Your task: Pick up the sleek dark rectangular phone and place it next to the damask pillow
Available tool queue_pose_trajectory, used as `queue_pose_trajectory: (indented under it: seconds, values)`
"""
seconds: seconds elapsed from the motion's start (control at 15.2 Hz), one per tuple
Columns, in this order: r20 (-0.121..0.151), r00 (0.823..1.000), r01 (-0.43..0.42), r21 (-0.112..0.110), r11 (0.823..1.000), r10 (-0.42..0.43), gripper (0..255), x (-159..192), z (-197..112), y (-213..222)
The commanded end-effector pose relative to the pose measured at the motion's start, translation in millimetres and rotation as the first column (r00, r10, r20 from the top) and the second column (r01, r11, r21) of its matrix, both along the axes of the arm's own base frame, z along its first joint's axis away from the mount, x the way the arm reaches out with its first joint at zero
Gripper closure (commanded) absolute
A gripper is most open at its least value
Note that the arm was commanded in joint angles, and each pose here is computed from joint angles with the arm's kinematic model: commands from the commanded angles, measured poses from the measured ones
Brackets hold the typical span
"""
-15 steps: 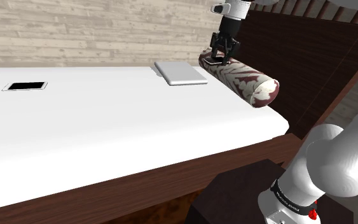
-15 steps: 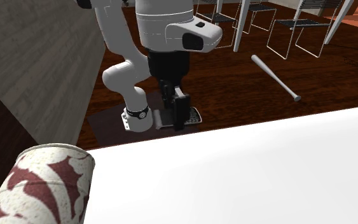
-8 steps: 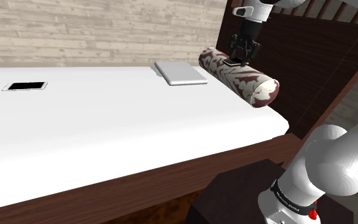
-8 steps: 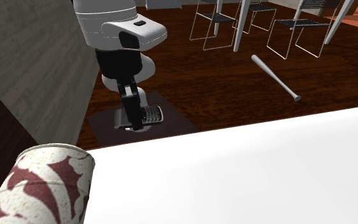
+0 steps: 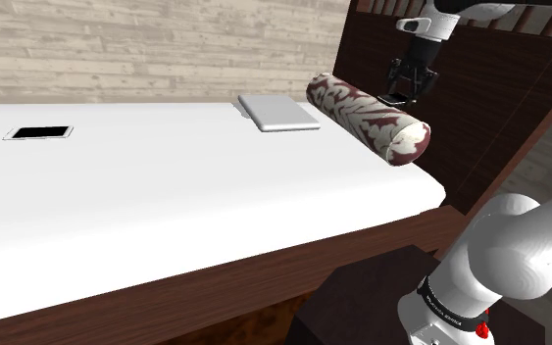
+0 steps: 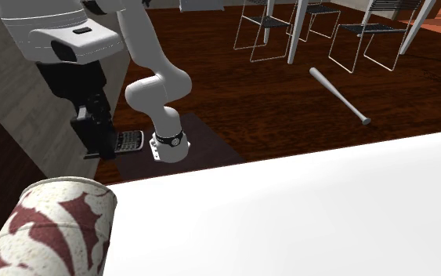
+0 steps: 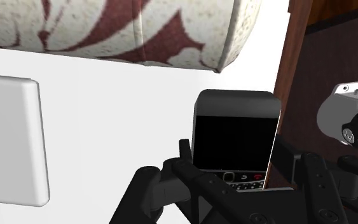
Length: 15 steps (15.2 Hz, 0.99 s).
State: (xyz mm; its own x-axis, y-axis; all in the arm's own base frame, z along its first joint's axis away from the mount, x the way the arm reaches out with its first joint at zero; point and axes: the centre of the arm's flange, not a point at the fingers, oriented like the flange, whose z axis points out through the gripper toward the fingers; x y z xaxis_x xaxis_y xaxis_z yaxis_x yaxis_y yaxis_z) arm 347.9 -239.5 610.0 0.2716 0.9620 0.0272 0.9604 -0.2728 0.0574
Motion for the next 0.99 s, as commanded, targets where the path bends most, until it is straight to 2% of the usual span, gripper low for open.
queue_pose_trajectory:
  seconds: [0.0, 0.07, 0.92]
  values:
    - [0.0, 1.0, -0.002, 0.0, 1.0, 0.002, 255, -15.7, 1.8, -18.8]
    - [0.0, 1.0, -0.002, 0.0, 1.0, 0.002, 255, -25.2, 1.8, -31.3]
    - [0.0, 1.0, -0.002, 0.0, 1.0, 0.002, 255, -25.2, -66.8, -31.3]
